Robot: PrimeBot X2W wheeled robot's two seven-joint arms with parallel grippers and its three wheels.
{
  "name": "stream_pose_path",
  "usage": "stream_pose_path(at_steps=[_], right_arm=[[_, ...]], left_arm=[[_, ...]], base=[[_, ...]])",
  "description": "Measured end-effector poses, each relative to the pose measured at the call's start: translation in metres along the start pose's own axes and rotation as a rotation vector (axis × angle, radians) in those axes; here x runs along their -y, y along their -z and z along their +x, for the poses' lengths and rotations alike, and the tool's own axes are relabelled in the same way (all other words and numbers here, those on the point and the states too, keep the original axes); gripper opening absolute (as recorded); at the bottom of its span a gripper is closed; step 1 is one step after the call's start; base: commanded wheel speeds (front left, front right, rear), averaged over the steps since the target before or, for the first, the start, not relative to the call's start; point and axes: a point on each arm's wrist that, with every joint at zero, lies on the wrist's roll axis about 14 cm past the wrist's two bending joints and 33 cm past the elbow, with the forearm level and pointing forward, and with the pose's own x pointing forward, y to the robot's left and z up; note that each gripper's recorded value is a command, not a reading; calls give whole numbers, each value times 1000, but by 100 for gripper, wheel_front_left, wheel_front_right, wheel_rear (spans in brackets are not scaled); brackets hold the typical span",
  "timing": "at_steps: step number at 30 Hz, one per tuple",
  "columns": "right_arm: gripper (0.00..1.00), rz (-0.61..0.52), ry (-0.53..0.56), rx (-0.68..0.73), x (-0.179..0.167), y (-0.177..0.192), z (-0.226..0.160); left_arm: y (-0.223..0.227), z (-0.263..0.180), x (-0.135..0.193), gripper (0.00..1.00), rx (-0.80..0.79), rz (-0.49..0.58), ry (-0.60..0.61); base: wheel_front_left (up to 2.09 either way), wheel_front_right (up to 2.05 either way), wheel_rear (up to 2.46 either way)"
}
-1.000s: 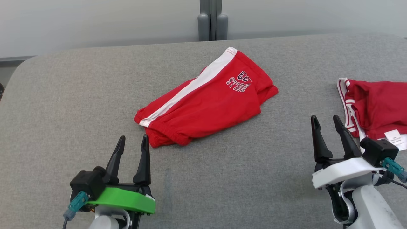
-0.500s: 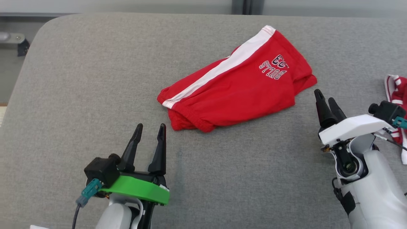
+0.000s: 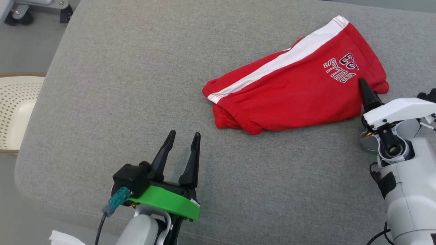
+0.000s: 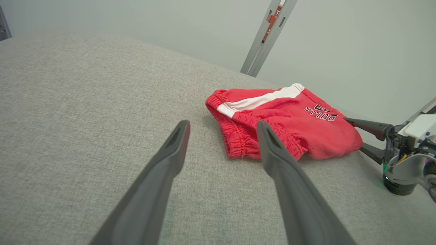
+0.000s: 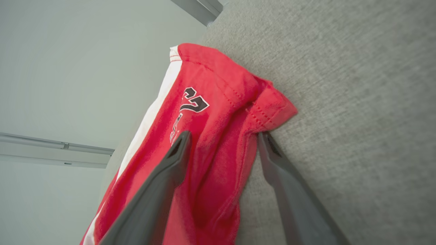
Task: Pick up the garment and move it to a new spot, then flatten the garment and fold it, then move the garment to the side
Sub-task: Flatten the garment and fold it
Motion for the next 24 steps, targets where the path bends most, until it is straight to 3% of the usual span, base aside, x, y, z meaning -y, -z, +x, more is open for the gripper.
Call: stream_pose_path(at_steps=[24], right_arm=[[100,-82,23,-84,-9,6,49]], left_arm=[[5,0,-11,100,-20,-18,-49]], base=[[0,0,0]])
